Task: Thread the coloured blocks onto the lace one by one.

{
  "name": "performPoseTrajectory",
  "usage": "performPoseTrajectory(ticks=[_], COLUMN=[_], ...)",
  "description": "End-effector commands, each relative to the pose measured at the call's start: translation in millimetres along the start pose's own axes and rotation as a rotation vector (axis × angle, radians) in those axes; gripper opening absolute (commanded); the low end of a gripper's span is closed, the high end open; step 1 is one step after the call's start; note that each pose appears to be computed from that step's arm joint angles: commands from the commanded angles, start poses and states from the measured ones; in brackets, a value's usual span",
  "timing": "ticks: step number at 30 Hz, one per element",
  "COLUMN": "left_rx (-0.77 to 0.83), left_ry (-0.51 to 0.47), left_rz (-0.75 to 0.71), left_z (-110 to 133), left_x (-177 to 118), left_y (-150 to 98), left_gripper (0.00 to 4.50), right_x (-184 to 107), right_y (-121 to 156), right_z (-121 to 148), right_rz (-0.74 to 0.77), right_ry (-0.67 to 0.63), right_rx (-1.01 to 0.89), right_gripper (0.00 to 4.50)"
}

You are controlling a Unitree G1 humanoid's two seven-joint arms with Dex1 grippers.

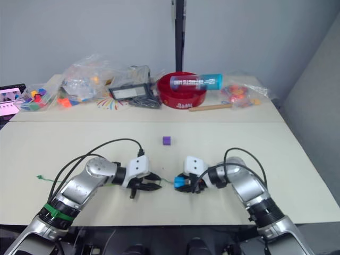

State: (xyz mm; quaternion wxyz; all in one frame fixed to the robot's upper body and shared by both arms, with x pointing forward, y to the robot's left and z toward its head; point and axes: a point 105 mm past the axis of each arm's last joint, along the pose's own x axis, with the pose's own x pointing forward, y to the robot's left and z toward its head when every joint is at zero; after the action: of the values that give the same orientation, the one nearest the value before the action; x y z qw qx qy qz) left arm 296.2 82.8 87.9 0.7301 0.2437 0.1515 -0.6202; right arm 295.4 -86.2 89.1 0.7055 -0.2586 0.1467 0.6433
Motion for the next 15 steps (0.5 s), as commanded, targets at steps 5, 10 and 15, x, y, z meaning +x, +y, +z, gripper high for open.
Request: performPoseTrajectory(ticks=[5, 10, 15], left_rx=[0.005, 0.031, 0.056], left_ry=[0.002, -0.022, -0.036], left_rz=[-0.009, -0.022, -0.047], left_z=[0, 10, 18], left_x=[7, 6, 9], left_y=[-2, -3, -7], left_gripper=[0.0, 0.0, 0.0], right_x=[-1, 1, 4], right_y=[5, 6, 5], right_z=[1, 1, 2], right_rz=[0.009, 0.012, 0.007], right_ry=[0.002, 0.005, 0.011], right_rx=[-0.007, -0.007, -0.012], right_gripper=[1.36, 1.36, 1.36])
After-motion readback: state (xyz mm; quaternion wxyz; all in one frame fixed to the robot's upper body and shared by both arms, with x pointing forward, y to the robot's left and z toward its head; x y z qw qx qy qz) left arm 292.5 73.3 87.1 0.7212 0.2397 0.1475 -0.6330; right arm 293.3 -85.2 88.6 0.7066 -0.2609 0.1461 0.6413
